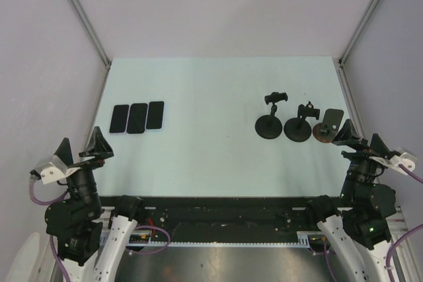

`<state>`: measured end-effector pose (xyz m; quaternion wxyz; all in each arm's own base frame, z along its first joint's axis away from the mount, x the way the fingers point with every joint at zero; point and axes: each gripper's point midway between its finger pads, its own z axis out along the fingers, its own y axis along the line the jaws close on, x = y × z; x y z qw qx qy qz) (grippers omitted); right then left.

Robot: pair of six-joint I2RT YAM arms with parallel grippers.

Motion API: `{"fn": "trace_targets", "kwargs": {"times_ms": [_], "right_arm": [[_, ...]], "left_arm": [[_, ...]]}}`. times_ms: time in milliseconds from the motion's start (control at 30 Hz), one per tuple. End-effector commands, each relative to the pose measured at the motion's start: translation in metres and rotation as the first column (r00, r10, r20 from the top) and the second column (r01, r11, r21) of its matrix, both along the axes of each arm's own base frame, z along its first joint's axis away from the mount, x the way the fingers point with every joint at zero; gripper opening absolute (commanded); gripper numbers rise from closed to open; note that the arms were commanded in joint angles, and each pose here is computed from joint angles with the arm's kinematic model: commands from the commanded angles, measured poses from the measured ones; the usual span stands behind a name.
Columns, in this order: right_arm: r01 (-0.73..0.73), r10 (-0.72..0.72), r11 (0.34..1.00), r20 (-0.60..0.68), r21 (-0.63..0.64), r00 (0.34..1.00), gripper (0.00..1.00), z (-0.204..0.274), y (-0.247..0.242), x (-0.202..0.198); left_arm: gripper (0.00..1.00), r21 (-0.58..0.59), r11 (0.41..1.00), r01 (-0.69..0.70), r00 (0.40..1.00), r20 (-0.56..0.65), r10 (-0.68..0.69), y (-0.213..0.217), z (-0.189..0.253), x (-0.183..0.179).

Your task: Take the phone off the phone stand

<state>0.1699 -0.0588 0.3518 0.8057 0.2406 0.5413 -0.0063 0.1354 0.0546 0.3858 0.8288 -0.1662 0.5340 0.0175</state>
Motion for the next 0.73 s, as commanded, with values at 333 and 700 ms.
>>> {"fn": "trace_targets", "kwargs": {"times_ms": [333,700], "right_arm": [[0.022,-0.024,0.999,0.041,0.038,0.999,1.0,0.0045,-0.0048,-0.0029],[0.03,-0.031,0.999,0.038,0.037,0.999,1.0,0.0032,-0.0059,-0.003]], "left_arm": [[1.0,0.001,1.0,-0.017,0.999,0.043,0.017,0.0041,0.0029,-0.0069],[1.0,0.009,1.0,-0.01,1.0,0.028,0.01,0.0014,-0.0009,-0.0012]]}}
